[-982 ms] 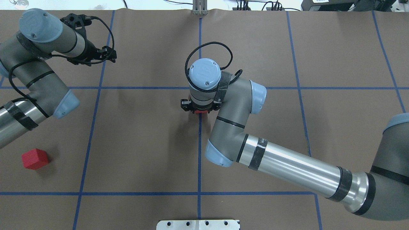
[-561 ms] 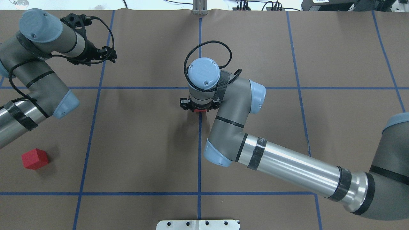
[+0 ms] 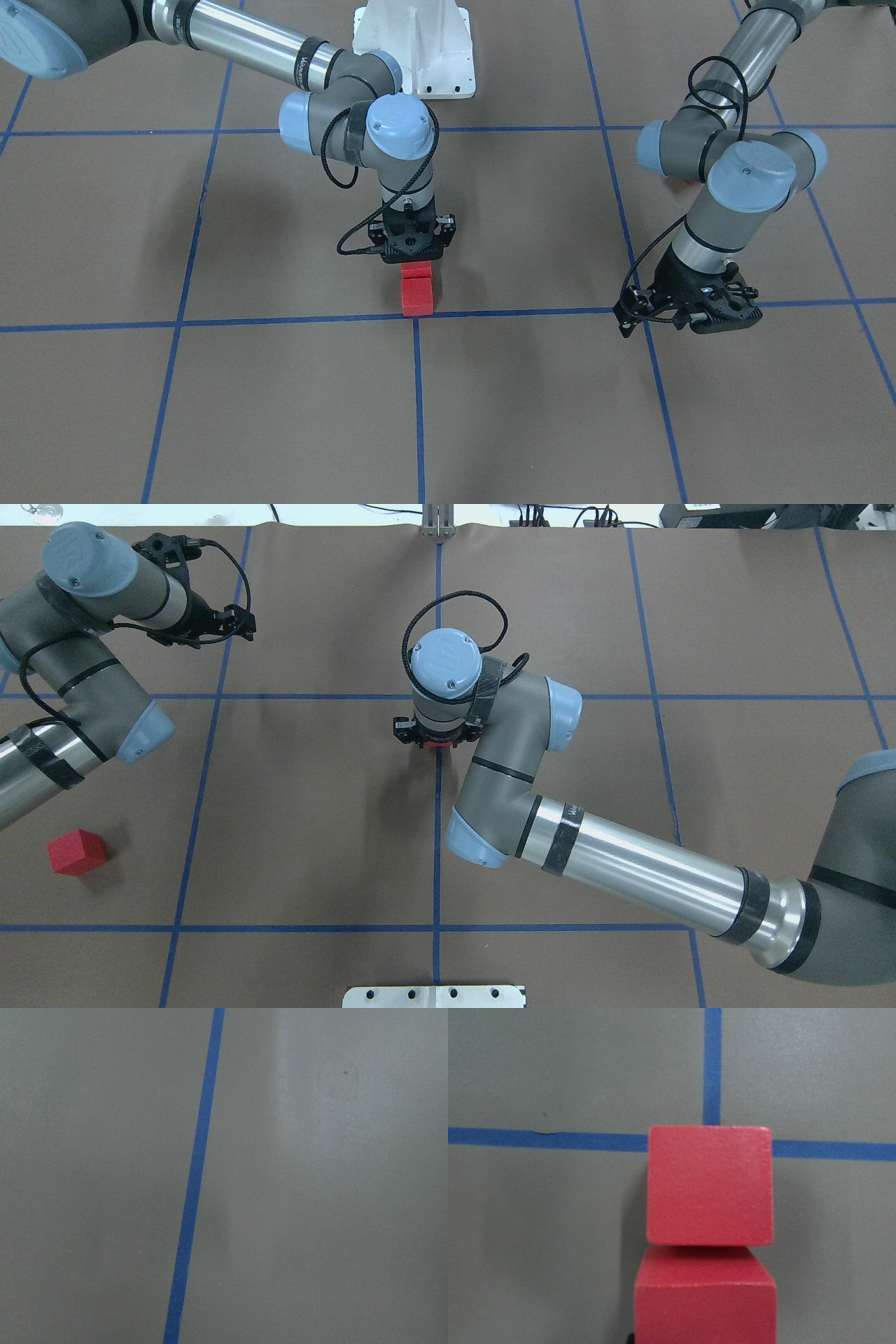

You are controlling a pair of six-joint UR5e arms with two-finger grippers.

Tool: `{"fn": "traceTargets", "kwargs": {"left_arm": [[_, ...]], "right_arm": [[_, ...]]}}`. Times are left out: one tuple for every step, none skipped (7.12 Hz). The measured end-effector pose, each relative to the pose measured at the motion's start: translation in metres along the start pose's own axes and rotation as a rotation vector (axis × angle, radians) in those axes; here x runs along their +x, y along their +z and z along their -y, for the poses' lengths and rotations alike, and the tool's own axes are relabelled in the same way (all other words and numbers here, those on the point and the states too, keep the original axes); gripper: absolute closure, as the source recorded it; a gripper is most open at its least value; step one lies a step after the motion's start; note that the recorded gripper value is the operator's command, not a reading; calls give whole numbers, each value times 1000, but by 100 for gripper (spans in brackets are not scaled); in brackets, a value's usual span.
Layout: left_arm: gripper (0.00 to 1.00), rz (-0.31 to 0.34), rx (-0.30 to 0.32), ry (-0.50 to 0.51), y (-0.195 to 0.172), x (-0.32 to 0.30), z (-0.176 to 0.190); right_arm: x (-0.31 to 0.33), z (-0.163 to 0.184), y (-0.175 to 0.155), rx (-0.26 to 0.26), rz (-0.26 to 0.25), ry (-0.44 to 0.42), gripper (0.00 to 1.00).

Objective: Form red blocks into L shape at center
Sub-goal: 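Lower the cube against the center cube, nearer the robot, with the right gripper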

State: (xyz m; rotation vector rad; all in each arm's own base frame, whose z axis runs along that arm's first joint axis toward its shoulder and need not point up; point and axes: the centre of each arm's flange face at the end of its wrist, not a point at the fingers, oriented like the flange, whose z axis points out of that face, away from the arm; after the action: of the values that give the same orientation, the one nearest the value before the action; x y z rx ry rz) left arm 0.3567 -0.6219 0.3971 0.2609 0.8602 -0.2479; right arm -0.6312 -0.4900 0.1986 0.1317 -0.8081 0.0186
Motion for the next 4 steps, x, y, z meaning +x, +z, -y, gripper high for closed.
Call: {"fn": "traceTargets", "kwargs": {"left_arm": [[1, -1, 0, 0, 0, 0, 0], [1, -1, 1, 1, 0, 0, 0], [1, -2, 1, 1, 0, 1, 0], [1, -2, 1, 1, 0, 1, 0]], "right_arm": [[1, 1, 0, 1, -1, 1, 82], [2, 2, 0, 2, -2, 2, 76], [2, 2, 0, 5, -4, 2, 67], [3, 3, 0, 11, -7, 3, 59]]}}
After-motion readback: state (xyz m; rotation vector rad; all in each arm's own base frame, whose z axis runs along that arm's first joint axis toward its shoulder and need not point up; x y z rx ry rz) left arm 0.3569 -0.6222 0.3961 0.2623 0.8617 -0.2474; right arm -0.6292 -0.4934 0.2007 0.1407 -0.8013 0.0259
